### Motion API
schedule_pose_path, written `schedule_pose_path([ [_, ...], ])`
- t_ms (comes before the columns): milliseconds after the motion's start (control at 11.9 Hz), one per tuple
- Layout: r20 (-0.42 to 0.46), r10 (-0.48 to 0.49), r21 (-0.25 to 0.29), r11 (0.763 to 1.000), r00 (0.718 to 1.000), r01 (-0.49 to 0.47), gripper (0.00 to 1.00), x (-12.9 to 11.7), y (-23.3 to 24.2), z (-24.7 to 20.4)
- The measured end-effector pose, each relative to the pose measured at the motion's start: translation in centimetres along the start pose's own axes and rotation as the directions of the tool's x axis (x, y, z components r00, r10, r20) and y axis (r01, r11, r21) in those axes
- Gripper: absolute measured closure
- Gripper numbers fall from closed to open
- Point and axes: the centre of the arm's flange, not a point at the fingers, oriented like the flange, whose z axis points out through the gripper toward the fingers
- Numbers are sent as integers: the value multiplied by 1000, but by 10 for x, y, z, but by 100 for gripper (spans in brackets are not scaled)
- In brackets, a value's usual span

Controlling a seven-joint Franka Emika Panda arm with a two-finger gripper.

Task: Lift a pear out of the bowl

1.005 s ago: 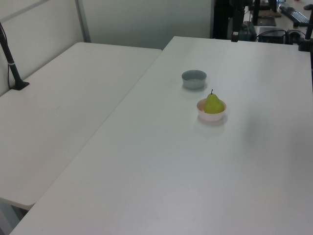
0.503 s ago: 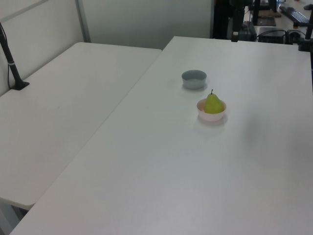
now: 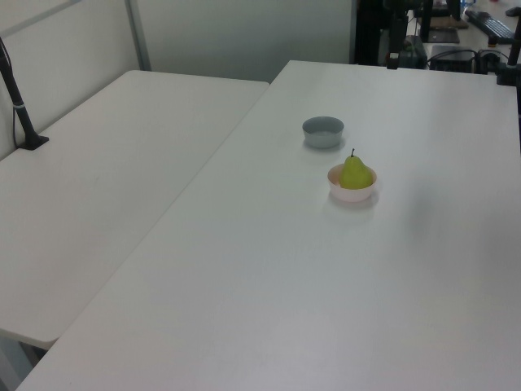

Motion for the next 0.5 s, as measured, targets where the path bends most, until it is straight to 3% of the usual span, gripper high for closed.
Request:
schedule_pose_path([
  [251, 11, -175, -20, 984, 985, 175, 0, 0, 3, 1],
  [503, 36, -222, -30, 974, 974, 223, 0, 3, 5, 10],
])
